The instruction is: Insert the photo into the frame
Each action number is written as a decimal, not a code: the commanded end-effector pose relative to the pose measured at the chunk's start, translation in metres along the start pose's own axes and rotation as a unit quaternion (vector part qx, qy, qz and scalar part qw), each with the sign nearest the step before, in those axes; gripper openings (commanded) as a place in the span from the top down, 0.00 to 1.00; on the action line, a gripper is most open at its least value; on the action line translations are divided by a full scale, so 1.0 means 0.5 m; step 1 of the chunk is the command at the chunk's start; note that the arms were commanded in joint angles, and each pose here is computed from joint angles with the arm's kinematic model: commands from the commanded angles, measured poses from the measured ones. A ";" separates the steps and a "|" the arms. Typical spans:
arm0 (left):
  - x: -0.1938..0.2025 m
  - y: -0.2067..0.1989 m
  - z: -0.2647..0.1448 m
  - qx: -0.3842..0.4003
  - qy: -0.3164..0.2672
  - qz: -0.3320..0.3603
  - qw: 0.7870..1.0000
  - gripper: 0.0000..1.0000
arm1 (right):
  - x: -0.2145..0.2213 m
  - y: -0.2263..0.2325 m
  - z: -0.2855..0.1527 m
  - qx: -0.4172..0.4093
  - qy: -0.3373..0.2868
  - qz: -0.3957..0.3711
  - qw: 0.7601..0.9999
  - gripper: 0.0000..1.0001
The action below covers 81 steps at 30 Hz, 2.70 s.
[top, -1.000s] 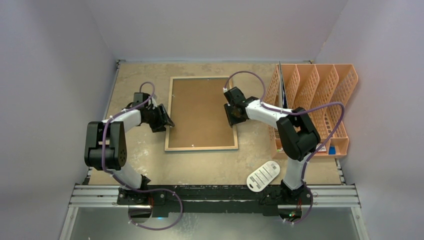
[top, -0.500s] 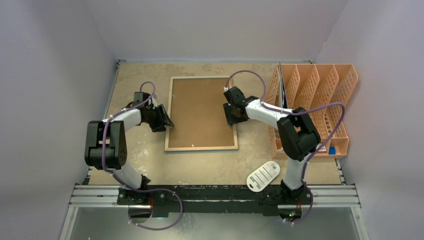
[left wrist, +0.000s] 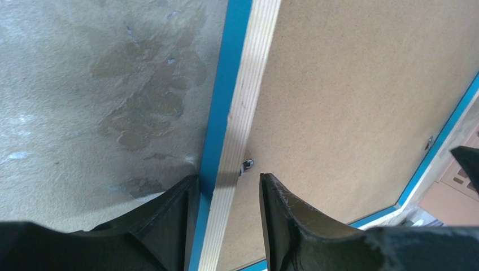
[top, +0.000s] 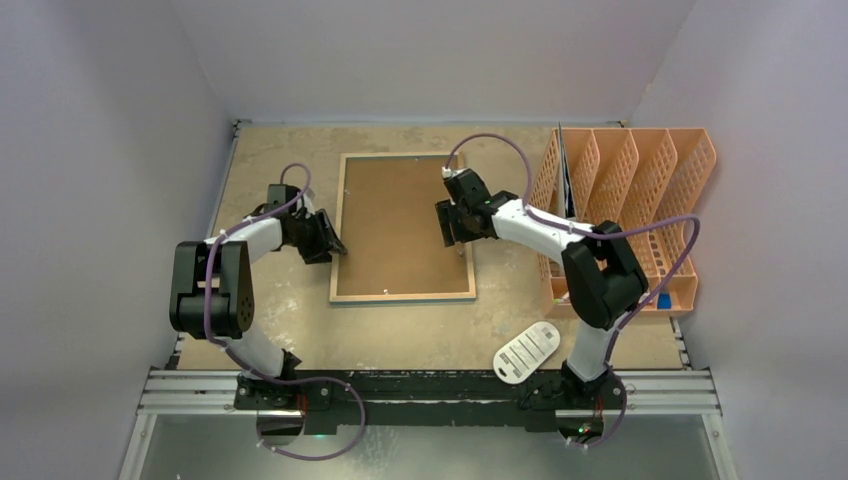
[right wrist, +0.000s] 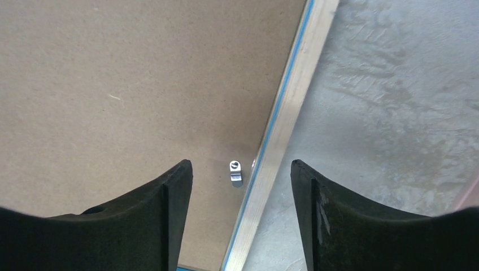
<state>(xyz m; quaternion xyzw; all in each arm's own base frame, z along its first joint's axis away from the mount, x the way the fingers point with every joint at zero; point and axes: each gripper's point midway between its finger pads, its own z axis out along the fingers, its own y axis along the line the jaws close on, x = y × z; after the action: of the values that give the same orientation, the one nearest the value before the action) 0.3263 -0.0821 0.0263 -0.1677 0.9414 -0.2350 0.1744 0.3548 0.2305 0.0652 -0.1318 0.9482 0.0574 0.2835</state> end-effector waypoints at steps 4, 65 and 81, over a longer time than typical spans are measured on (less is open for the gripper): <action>0.030 -0.042 0.000 0.068 0.030 0.005 0.997 0.54 | 0.070 0.015 0.028 -0.028 0.069 -0.025 0.997 0.30; 0.043 -0.046 0.007 0.082 0.047 0.006 0.995 0.49 | 0.064 0.020 0.025 -0.051 0.040 -0.018 0.998 0.52; 0.045 -0.031 0.012 0.065 0.051 0.011 0.997 0.50 | 0.051 0.007 0.052 -0.013 0.052 0.004 0.999 0.48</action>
<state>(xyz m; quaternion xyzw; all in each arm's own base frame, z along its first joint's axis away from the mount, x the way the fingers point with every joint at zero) 0.3166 -0.0981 0.0296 -0.1503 0.9339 -0.2880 0.1493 0.3354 0.2133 0.0286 -0.1376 0.9660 0.0437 0.2144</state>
